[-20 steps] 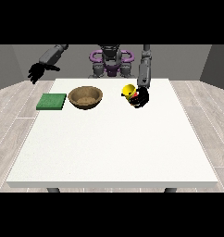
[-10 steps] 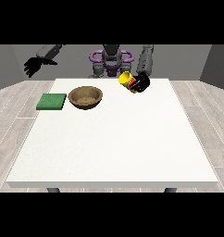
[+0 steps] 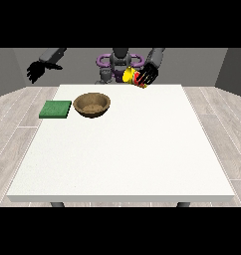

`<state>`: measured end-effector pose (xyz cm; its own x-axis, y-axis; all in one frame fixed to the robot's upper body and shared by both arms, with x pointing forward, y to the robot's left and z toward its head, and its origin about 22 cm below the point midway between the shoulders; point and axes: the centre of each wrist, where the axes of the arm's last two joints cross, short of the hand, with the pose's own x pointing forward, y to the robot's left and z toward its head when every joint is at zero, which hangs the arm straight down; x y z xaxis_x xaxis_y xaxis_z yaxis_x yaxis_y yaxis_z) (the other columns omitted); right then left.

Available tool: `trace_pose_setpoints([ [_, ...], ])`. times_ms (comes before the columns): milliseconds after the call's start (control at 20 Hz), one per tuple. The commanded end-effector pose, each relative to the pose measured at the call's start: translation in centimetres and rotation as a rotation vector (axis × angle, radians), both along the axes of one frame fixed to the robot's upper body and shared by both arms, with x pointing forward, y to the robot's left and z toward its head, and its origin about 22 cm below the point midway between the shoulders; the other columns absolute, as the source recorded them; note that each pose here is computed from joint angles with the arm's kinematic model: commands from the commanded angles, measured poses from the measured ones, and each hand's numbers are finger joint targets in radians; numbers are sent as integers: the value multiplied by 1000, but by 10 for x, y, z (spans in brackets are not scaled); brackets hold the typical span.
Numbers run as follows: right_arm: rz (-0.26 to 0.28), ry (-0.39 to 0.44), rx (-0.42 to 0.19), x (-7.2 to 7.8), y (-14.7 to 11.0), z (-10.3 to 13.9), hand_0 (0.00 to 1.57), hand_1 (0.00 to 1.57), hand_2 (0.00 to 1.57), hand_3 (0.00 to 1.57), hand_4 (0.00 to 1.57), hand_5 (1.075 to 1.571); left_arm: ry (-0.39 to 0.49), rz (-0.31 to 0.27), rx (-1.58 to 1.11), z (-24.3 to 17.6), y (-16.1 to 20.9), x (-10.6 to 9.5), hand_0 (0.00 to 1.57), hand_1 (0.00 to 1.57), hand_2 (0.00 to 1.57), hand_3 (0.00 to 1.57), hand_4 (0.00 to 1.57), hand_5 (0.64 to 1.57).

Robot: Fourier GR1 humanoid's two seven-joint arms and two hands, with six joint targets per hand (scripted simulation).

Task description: Pick the cup and pour the ball into the bowl, then pick the bowl and place it on the pad

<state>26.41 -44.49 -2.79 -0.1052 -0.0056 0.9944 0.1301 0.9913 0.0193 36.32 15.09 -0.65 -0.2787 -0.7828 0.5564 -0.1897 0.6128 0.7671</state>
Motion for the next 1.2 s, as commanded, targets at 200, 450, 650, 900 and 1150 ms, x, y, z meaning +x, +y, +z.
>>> trace_pose_setpoints([
  [200,-53,-50,25,-16,-26,-4,0,0,0,0,0,1552,-94,-37,233,32,-38,8,1326,1326,1571,1571,1024,1569],
  [450,-30,30,16,-4,1,-21,0,0,0,0,0,1547,-80,-62,358,28,-84,-12,937,937,1571,1571,910,1571],
  [650,51,-40,-23,27,-4,22,0,0,0,0,0,1537,-105,27,432,32,-82,2,562,562,1571,1564,914,1570],
  [900,31,19,-32,57,22,29,0,0,0,222,0,1533,-165,-54,566,35,-115,-24,552,552,1571,1571,885,1571],
  [1150,-15,-59,-7,57,17,27,0,0,0,297,0,1528,-249,-76,672,52,-135,-35,282,282,1571,1571,863,1570],
])
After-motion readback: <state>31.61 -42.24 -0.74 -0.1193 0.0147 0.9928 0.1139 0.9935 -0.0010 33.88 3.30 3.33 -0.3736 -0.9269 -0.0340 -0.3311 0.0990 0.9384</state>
